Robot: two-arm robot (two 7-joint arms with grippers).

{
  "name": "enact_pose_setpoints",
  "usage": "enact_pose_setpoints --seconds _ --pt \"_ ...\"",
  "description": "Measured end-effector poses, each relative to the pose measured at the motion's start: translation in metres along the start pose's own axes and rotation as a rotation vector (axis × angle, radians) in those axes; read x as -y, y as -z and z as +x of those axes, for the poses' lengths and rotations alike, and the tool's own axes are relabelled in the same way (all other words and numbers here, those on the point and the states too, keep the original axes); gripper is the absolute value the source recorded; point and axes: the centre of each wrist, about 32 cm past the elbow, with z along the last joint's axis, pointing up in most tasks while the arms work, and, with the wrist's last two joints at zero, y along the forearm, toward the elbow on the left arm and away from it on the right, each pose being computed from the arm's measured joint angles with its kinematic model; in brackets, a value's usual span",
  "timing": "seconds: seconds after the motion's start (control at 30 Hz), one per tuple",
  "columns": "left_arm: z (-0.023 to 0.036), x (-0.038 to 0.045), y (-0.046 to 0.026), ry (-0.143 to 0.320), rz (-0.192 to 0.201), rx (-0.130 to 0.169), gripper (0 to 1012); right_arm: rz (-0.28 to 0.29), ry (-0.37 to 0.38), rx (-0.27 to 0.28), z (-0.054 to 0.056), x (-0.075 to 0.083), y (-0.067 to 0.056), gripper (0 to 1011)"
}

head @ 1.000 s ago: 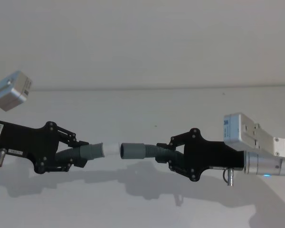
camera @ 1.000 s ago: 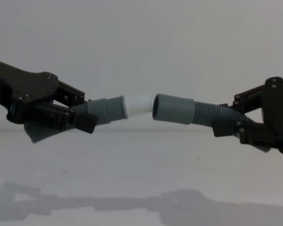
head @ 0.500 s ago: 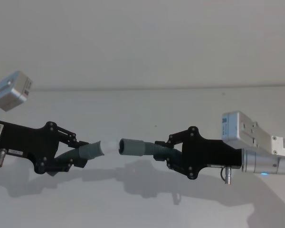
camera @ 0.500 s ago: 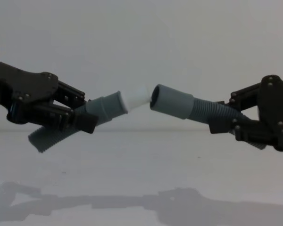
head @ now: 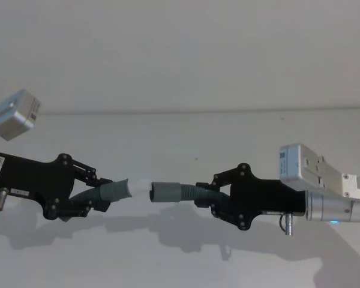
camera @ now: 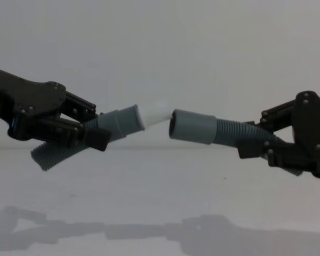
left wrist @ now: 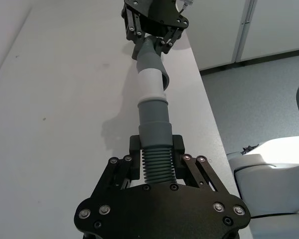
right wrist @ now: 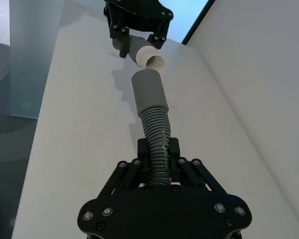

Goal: Use both hands to pick up one end of the pipe from the table, align the ends, and insert them.

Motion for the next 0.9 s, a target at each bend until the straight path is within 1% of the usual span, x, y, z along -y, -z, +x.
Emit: enact_pose_setpoints --seconds 0.4,0.9 --pt "0.0000 0.0000 0.0000 0.000 0.000 0.000 335 -0.004 -0.004 -0.006 0.0003 0.0010 0.0015 203" --pt "0.0000 0.0000 0.0000 0.000 0.000 0.000 335 -0.001 0.014 -0.002 0.0034 0.0021 0.0015 204"
